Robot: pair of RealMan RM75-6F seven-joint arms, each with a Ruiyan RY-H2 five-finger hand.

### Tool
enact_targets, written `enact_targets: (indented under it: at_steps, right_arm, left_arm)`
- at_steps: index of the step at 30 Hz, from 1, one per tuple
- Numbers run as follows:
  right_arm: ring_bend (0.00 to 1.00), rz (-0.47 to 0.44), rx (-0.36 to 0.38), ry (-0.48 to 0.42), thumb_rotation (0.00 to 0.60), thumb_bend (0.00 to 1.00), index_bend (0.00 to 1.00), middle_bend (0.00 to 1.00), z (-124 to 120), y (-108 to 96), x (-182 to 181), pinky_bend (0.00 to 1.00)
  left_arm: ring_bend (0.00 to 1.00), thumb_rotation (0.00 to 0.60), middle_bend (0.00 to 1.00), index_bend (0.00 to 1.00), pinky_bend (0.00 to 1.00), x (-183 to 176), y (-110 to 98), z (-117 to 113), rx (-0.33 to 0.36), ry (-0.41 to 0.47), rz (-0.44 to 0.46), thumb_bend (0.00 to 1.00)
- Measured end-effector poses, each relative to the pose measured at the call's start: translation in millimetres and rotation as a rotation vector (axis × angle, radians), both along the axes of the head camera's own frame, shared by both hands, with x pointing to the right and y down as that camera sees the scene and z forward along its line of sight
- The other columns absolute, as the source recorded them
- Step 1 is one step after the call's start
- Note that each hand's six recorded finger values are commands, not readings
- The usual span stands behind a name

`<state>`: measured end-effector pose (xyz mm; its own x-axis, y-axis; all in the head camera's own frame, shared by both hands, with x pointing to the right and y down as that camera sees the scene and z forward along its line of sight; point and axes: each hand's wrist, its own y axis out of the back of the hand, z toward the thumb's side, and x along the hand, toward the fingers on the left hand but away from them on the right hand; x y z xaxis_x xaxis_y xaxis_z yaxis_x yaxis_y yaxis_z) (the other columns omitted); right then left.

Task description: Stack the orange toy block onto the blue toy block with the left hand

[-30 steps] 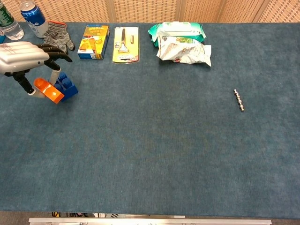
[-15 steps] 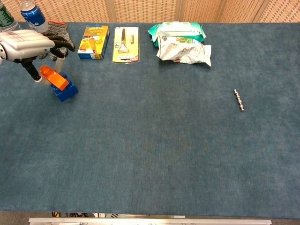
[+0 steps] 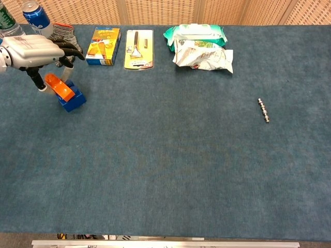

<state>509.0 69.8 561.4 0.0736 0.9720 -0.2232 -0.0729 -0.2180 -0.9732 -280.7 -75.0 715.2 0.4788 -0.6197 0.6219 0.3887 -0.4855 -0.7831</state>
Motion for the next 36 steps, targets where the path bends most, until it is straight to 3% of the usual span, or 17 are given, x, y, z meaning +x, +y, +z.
enact_targets:
  at_steps: [36]
  right_arm:
    - [0.37,0.012,0.009,0.007,0.600,0.34,0.48,0.48,-3,3,1,0.41]
  left_arm:
    - [0.02,0.600,0.12,0.50,0.01,-10,-4,6,-0.001,0.011,-0.005,0.19]
